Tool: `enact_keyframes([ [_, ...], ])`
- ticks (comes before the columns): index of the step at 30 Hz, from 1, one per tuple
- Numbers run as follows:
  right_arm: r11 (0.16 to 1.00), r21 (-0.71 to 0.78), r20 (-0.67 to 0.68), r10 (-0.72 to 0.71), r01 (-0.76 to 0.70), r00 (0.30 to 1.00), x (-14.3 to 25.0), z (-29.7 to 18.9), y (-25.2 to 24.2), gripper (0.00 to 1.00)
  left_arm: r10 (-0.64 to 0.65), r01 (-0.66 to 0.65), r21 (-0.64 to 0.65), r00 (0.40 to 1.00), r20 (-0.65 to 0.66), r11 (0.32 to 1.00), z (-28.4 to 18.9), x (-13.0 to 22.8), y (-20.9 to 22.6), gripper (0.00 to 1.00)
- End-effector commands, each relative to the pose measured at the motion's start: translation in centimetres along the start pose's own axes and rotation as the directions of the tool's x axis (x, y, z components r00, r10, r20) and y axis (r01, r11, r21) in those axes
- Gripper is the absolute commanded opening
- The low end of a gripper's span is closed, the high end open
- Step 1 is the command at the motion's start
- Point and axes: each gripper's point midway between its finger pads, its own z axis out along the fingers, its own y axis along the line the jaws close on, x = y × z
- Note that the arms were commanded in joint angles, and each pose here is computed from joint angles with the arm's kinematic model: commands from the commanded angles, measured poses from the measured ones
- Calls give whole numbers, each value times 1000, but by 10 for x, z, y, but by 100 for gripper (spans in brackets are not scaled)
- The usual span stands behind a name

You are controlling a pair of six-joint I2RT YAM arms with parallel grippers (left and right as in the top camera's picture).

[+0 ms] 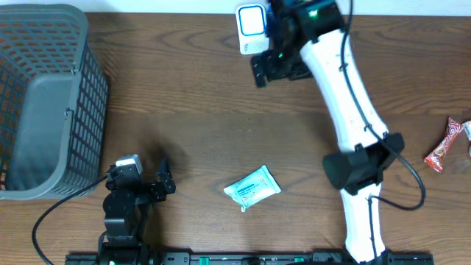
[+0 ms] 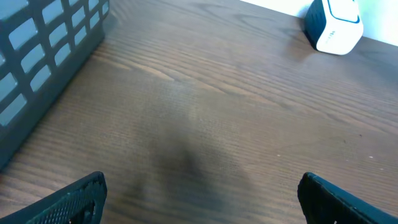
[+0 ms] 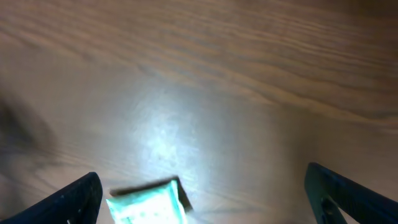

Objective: Scan the item barcode
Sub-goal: 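Swing right gripper left and down over mint-green wipes pack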

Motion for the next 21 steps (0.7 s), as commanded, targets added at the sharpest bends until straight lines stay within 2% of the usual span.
enact_keyframes([
  [1, 998, 55, 228, -43, 31, 973, 15, -95, 7, 99, -11, 10, -24, 1000, -27, 1000, 3, 12, 6, 98],
  [6, 993, 8, 402, -114, 121, 908, 49, -174, 29, 99, -11, 10, -24, 1000, -27, 1000, 3, 12, 6, 98],
  [9, 985, -20, 469, -143, 172, 872, 74, -207, 39, 99, -11, 10, -24, 1000, -27, 1000, 3, 12, 6, 98],
  [11, 984, 16, 488, -163, 178, 858, 87, -216, 35, 99, -11, 10, -24, 1000, -27, 1000, 3, 12, 6, 98],
  [16, 966, 258, 490, -143, 14, 860, 97, -208, -12, 99, -11, 10, -24, 1000, -27, 1000, 3, 12, 6, 98],
  [19, 932, 351, 517, -116, -87, 848, 77, -187, -28, 99, -11, 10, -24, 1000, -27, 1000, 3, 12, 6, 98],
  [21, 922, 386, 518, -192, -28, 834, 45, -148, -19, 99, -11, 10, -24, 1000, -27, 1000, 3, 12, 6, 98],
])
